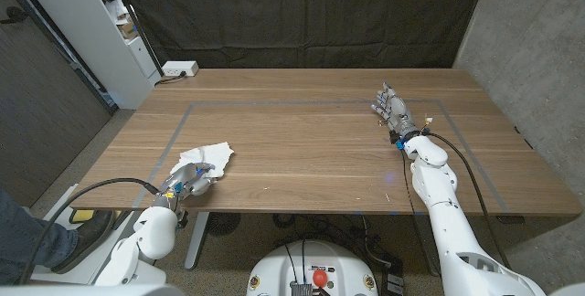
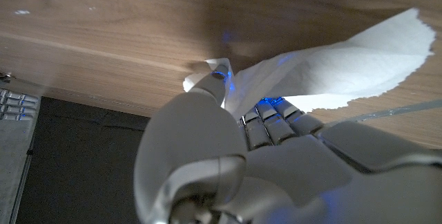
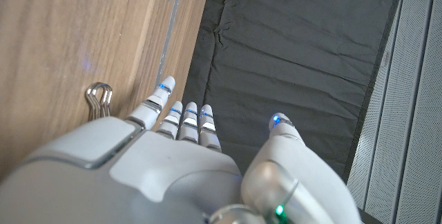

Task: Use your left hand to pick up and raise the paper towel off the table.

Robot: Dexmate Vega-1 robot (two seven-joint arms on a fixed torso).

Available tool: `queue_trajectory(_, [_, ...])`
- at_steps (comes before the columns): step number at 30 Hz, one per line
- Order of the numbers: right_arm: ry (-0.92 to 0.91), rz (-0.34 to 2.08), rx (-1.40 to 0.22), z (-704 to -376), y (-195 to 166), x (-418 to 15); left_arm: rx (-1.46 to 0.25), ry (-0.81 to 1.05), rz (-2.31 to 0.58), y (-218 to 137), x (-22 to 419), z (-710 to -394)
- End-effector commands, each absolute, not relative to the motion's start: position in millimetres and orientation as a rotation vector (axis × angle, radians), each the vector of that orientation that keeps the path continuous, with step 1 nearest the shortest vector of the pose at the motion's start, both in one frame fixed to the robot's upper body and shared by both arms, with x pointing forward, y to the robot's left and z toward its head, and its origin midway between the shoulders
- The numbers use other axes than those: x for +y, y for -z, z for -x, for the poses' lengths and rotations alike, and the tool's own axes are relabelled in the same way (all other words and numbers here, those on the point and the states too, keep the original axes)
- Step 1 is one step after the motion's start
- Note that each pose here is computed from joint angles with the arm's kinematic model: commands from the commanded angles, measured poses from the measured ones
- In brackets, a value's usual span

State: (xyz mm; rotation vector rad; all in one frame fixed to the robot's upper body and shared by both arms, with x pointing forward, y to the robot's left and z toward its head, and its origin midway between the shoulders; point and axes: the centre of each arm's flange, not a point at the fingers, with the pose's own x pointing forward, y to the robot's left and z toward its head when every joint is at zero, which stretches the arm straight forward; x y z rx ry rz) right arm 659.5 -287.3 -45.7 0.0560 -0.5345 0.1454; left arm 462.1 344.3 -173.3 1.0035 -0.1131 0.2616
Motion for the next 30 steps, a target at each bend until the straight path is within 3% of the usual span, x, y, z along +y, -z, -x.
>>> queue_trajectory(1, [-0.141, -0.060, -0.550, -654, 45, -289, -0.146, -0.301, -0.990, 155, 350, -455])
queue_trajectory(30, [-0.138, -0.066, -0.574, -647, 40, -290, -0.210, -0.342, -1.005, 126, 354, -445])
